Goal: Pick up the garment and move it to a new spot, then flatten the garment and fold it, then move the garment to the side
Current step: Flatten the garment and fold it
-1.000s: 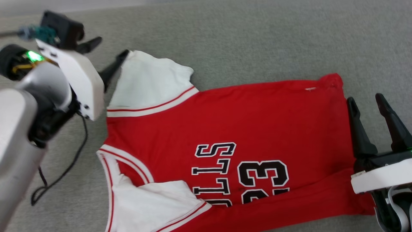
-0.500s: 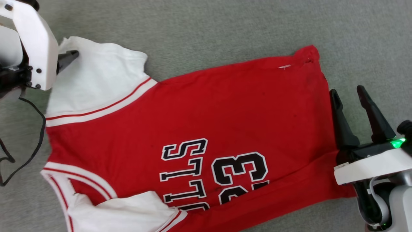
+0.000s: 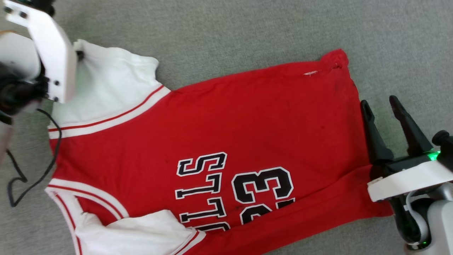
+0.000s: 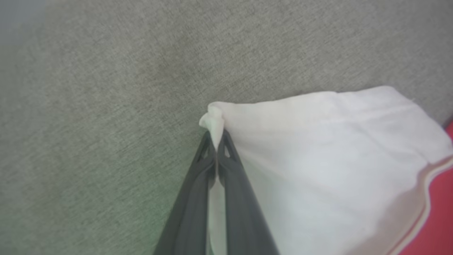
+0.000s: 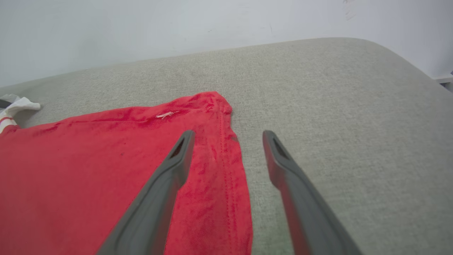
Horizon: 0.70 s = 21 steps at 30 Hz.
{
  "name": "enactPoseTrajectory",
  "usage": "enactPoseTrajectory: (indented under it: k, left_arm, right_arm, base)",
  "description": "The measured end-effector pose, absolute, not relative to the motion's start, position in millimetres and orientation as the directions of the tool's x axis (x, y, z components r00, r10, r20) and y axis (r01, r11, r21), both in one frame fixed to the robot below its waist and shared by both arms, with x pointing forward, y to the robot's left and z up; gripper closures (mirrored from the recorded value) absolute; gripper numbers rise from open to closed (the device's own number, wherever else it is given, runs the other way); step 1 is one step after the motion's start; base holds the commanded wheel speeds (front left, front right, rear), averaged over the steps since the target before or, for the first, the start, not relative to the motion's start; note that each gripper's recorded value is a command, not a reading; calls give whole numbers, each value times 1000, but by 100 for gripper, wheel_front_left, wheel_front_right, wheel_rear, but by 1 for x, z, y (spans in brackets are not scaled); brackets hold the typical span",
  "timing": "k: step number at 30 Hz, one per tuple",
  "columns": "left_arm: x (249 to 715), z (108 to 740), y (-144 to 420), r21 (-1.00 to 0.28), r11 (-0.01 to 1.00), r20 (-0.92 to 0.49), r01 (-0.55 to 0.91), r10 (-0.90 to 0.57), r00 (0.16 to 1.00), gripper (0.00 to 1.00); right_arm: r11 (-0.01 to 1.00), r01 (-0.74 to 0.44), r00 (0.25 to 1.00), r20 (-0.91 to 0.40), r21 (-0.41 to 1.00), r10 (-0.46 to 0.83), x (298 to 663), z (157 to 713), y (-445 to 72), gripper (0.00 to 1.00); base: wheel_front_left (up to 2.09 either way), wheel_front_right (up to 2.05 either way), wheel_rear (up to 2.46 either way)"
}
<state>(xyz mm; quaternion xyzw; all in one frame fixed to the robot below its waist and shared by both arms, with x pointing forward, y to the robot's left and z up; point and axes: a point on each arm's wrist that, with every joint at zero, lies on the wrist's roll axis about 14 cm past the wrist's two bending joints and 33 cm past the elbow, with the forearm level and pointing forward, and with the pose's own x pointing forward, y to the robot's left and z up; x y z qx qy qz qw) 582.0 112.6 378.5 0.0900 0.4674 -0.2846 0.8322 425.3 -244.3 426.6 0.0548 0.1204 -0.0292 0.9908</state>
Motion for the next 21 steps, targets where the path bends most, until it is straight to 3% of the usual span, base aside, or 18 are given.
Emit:
enactPoseTrajectory:
  k: [6, 12, 21]
  left_arm:
    - [576, 417, 90, -73, 789, -714, 610, -468, 520, 100]
    - [552, 469, 85, 8, 748, -604, 663, -525, 599, 100]
    - [494, 512, 106, 70, 717, -522, 693, -566, 638, 100]
  right_arm:
    - [999, 35, 970, -244, 39, -24, 427, 444, -251, 0]
    - [996, -59, 939, -341, -59, 35, 427, 458, -254, 0]
    - [957, -248, 788, -606, -151, 108, 440, 463, -246, 0]
  base:
    - [0, 0, 0]
    - [0, 0, 0]
    - [0, 0, 0]
